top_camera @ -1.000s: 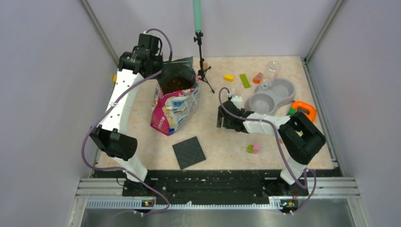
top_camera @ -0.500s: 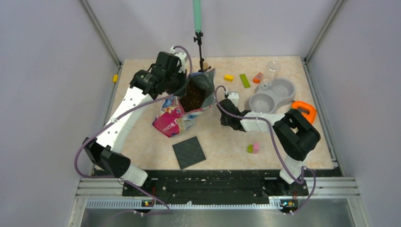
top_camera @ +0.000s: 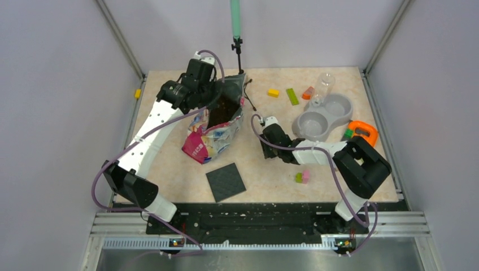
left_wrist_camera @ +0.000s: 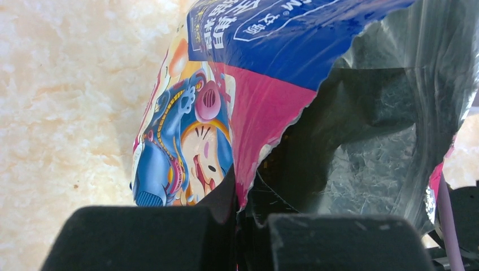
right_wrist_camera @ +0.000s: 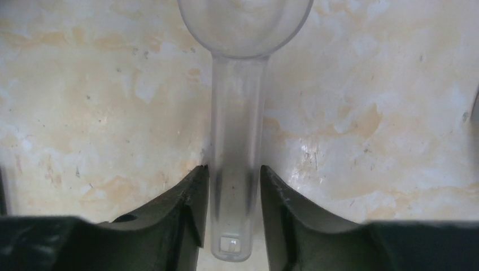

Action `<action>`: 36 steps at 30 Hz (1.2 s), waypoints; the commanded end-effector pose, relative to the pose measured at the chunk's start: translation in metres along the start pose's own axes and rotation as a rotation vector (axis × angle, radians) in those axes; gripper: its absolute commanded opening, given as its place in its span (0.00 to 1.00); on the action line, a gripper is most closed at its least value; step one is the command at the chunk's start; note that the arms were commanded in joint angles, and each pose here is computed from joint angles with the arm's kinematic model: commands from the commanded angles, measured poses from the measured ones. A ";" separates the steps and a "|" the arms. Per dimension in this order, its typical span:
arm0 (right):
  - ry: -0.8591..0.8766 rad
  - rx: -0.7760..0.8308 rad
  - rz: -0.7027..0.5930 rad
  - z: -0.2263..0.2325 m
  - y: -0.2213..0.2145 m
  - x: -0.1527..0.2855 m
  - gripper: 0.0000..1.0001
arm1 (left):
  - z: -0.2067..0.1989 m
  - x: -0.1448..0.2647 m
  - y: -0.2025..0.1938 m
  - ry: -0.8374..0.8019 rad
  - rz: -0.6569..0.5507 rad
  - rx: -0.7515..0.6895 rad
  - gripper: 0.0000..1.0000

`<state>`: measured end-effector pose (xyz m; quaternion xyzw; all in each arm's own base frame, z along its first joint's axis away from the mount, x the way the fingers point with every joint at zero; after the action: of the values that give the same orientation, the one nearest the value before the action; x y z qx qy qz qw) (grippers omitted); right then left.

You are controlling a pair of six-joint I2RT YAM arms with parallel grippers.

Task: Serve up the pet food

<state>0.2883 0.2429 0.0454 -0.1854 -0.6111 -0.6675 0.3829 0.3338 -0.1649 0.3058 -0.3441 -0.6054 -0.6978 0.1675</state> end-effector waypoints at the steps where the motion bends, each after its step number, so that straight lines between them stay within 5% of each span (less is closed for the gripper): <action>1: 0.004 0.070 0.048 -0.007 -0.018 0.007 0.52 | 0.001 0.010 0.038 -0.002 -0.149 0.075 0.00; 3: 0.041 0.032 -0.002 -0.001 -0.011 0.010 0.66 | 0.001 0.011 0.040 -0.005 -0.155 0.083 0.00; 8: 0.096 0.006 -0.096 0.004 0.002 0.023 0.80 | 0.008 0.010 0.042 0.012 -0.158 0.081 0.00; 17: 0.290 0.091 -0.351 0.012 0.011 0.051 0.79 | 0.016 0.010 0.041 0.006 -0.162 0.079 0.00; 21: 0.278 0.090 -0.482 0.003 0.011 0.060 0.83 | 0.021 0.006 0.039 0.035 -0.156 0.066 0.00; 36: 0.170 0.074 -0.655 -0.014 -0.016 0.021 0.96 | 0.025 -0.026 0.040 0.040 -0.180 0.077 0.00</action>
<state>0.2544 0.2176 0.0297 0.0395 -0.6374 -0.7180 0.2767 0.3596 -0.1404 0.3001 -0.3028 -0.6254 -0.6931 0.1920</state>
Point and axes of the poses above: each gripper's point midway between its finger pads, its own x axis back along the fingers, its own z axis along the line the jaws close on, y = z × x, the point moved 3 cm from there along x, back along the fingers, and after that the axes turned 12 degrees about -x, right-handed, at the moved point
